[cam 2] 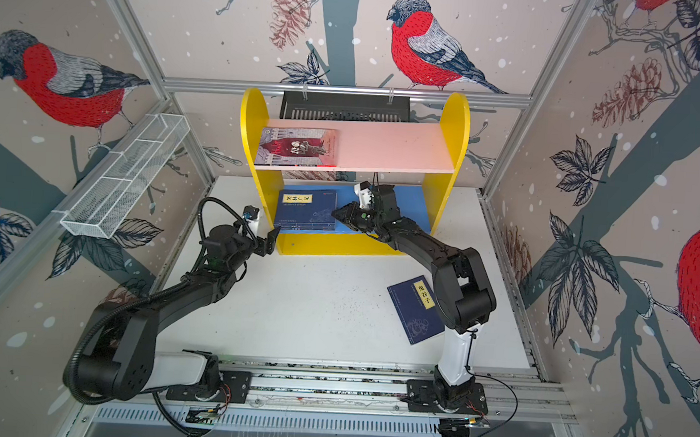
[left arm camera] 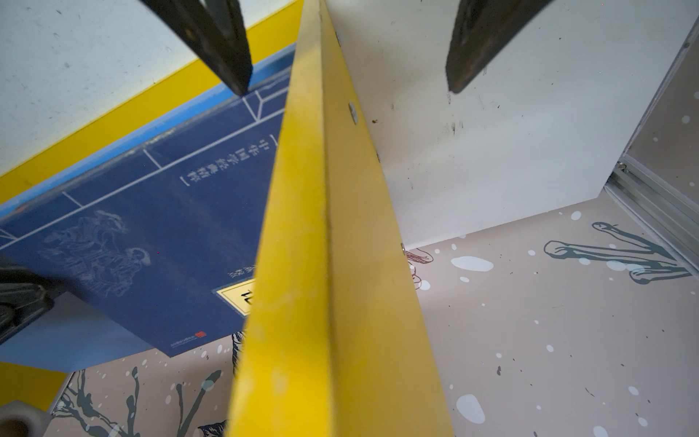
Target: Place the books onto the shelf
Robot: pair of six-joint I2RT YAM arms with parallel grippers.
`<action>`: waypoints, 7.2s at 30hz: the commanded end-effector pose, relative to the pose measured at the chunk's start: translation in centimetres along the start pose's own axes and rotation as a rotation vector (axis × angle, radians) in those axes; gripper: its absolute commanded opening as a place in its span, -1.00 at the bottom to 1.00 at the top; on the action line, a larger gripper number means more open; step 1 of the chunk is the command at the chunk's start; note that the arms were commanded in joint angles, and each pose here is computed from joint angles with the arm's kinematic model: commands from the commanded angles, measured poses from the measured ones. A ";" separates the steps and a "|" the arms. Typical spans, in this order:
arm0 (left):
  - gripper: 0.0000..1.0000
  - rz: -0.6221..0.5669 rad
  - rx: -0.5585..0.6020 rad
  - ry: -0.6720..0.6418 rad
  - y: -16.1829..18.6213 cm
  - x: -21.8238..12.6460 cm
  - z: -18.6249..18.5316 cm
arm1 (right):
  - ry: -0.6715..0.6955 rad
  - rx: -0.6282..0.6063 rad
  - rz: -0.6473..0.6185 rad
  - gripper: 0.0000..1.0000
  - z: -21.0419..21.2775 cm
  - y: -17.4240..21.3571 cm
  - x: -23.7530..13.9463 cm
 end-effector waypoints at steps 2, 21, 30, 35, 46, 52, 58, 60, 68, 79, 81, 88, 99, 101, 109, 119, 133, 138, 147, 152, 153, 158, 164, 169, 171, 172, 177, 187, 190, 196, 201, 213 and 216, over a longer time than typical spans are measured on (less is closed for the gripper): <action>0.62 -0.077 0.007 -0.018 -1.4 0.1 0.3 | -0.022 -0.024 -0.017 -0.52 0.5 -0.5 -0.1; 0.62 -0.077 -0.003 -0.042 -1.5 0.0 0.5 | -0.028 -0.026 -0.001 -0.63 0.7 -0.7 0.6; 0.61 -0.031 -0.015 -0.021 -1.6 -0.1 0.4 | -0.018 -0.027 -0.009 -0.62 0.7 -0.3 0.3; 0.61 0.016 -0.039 -0.002 -1.6 -0.1 0.3 | -0.015 -0.026 -0.010 -0.60 0.7 -0.3 0.2; 0.65 0.103 -0.096 0.026 -2.0 -0.5 0.2 | -0.004 -0.027 -0.019 -0.49 0.4 -0.6 0.1; 0.67 0.112 -0.111 0.028 -2.2 -1.2 0.1 | 0.006 -0.038 -0.046 -0.33 0.8 -0.9 -0.9; 0.70 0.137 -0.122 0.044 -2.5 -2.4 -0.1 | 0.053 -0.074 -0.095 -0.13 1.4 -0.9 -2.9; 0.72 0.148 -0.125 0.043 -2.4 -3.0 -0.2 | 0.053 -0.067 -0.100 -0.10 1.3 -0.4 -3.5; 0.75 0.162 -0.132 0.014 -2.3 -6.5 -0.5 | 0.108 -0.071 -0.129 -0.05 1.6 1.9 -6.6; 0.81 0.083 -0.181 0.140 -4.3 -12.2 -2.2 | 0.401 -0.062 -0.181 0.00 1.4 10.5 -13.2; 0.81 0.103 -0.224 0.194 -4.5 -12.4 -2.6 | 0.487 -0.019 -0.238 0.06 0.2 11.7 -15.2; 0.80 0.119 -0.375 0.405 -5.5 -13.0 -4.2 | 0.735 0.109 -0.456 0.20 -4.0 13.7 -20.7; 0.79 0.116 -0.611 0.682 -5.9 -13.1 -5.9 | 0.886 0.323 -0.545 0.28 -11.8 14.7 -25.3; 0.78 0.136 -0.655 0.656 -5.5 -12.7 -5.8 | 0.909 0.337 -0.544 0.29 -12.8 14.7 -25.8; 0.75 0.231 -0.848 0.588 -3.2 -11.3 -5.7 | 0.961 0.397 -0.448 0.29 -15.2 14.7 -26.7; 0.75 0.260 -0.915 0.408 -0.8 -11.1 -4.5 | 0.846 0.399 -0.331 0.29 -15.4 15.4 -25.4; 0.74 0.268 -0.908 0.321 0.2 -10.9 -3.6 | 0.876 0.398 -0.232 0.28 -16.2 15.7 -24.5; 0.74 0.277 -0.911 0.316 0.4 -10.8 -3.6 | 0.917 0.401 -0.258 0.28 -16.3 15.0 -24.6; 0.74 0.304 -1.016 0.342 2.8 -10.6 -4.3 | 0.899 0.311 -0.137 0.22 -15.8 14.4 -21.0; 0.76 0.323 -1.052 0.355 4.0 -10.7 -4.7 | 0.815 0.269 -0.097 0.21 -14.6 16.0 -17.5; 0.76 0.327 -1.053 0.347 4.2 -10.6 -4.7 | 0.807 0.263 -0.093 0.21 -14.4 16.4 -17.0; 0.76 0.333 -1.042 0.336 4.3 -10.4 -4.7 | 0.799 0.229 -0.069 0.19 -13.3 17.6 -14.5; 0.76 0.404 -1.023 0.304 5.2 -10.1 -5.0 | 0.741 0.168 -0.005 0.20 -11.5 18.5 -11.5; 0.75 0.451 -1.003 0.333 5.7 -9.7 -5.7 | 0.687 0.145 0.051 0.20 -10.8 19.3 -10.4; 0.75 0.453 -0.996 0.342 5.7 -9.6 -5.9 | 0.649 0.124 0.085 0.20 -10.4 19.6 -9.9; 0.75 0.459 -0.995 0.347 5.7 -9.5 -6.0 | 0.639 0.118 0.101 0.20 -10.4 19.9 -9.6; 0.74 0.525 -0.975 0.370 6.3 -8.8 -6.4 | 0.544 0.032 0.177 0.18 -8.5 20.8 -7.4; 0.70 0.553 -0.983 0.434 7.1 -7.9 -6.9 | 0.608 0.043 0.219 0.19 -8.7 21.4 -7.0; 0.70 0.565 -0.941 0.445 7.4 -7.7 -7.1 | 0.592 0.084 0.212 0.18 -9.3 21.6 -7.9; 0.70 0.594 -0.893 0.530 7.6 -7.0 -8.7 | 0.543 0.117 0.236 0.15 -9.6 21.9 -8.2; 0.68 0.636 -0.912 0.601 8.1 -6.7 -9.9 | 0.517 0.142 0.285 0.02 -10.0 22.3 -8.1; 0.65 0.725 -0.905 0.664 9.7 -6.0 -12.0 | 0.481 0.182 0.354 -0.11 -11.2 23.6 -7.7; 0.65 0.746 -0.910 0.660 10.2 -5.8 -12.1 | 0.481 0.186 0.349 -0.25 -11.6 23.7 -7.5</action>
Point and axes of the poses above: each gripper's point midway between its finger pads, its own x axis out along the fingers, its own z axis along the line the jaws close on, y = z × x, the point moved 9 cm from there along -x, back along the fingers, and after that the axes turned 3 degrees about x, right-handed, at the moved point
